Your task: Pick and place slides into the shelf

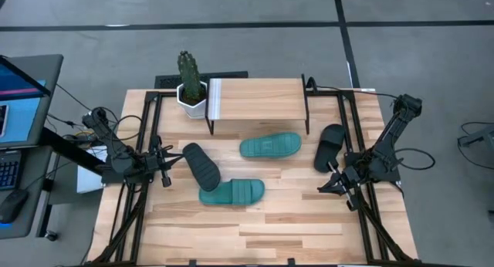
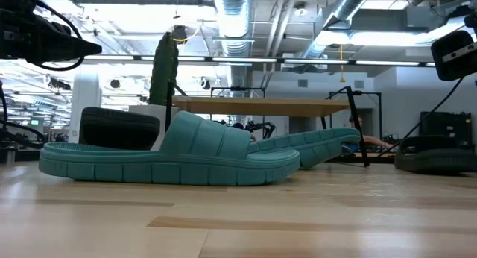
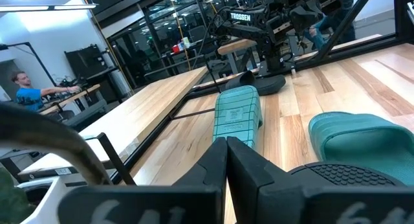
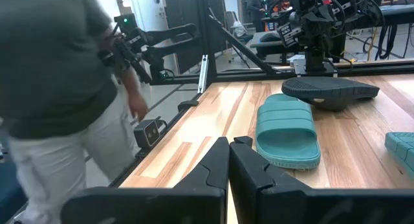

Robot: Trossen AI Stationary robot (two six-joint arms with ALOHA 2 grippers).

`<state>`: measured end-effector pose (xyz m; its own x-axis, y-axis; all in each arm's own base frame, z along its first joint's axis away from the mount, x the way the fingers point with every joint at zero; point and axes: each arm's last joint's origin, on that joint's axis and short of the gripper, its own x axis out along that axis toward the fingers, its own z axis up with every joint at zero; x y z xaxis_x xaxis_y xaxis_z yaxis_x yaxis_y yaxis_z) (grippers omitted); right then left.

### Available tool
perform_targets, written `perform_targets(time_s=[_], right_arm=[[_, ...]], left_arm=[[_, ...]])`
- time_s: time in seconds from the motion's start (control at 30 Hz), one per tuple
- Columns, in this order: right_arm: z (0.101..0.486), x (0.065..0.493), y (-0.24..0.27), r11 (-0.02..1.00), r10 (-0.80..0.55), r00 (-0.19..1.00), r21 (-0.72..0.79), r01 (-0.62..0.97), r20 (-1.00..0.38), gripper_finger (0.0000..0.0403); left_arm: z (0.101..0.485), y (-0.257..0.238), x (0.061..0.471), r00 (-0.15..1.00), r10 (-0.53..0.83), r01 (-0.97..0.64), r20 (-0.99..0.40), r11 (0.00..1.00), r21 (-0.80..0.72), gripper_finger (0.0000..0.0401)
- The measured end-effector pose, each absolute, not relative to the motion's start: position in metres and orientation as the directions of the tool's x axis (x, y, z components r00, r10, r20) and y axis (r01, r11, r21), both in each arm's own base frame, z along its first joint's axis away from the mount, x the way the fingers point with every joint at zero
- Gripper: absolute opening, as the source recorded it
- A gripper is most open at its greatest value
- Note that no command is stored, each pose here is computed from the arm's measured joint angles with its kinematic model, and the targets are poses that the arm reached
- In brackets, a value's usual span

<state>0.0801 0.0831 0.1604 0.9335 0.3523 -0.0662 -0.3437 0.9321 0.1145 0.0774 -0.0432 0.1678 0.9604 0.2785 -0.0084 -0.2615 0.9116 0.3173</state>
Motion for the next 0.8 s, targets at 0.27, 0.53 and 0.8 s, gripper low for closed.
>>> perform_targets(time_s=[0.27, 0.53, 0.8], right_arm=[[0.1604, 0.0801, 0.0831, 0.932, 0.352, 0.934, 0.114, -0.344, -0.066, 0.0000], [0.1604, 0.0808, 0.0824, 0.939, 0.344, 0.937, 0.003, -0.344, -0.066, 0.0000], [0.1634, 0.0868, 0.0755, 0.971, 0.239, 0.970, -0.014, -0.239, -0.037, 0.0000]], left_arm=[[0.1678, -0.0432, 0.0774, 0.960, 0.278, -0.261, -0.008, 0.912, 0.317, 0.0000], [0.1678, -0.0432, 0.0774, 0.960, 0.278, -0.261, -0.008, 0.912, 0.317, 0.0000], [0.1678, -0.0433, 0.0774, 0.961, 0.278, -0.261, -0.009, 0.911, 0.319, 0.0000]])
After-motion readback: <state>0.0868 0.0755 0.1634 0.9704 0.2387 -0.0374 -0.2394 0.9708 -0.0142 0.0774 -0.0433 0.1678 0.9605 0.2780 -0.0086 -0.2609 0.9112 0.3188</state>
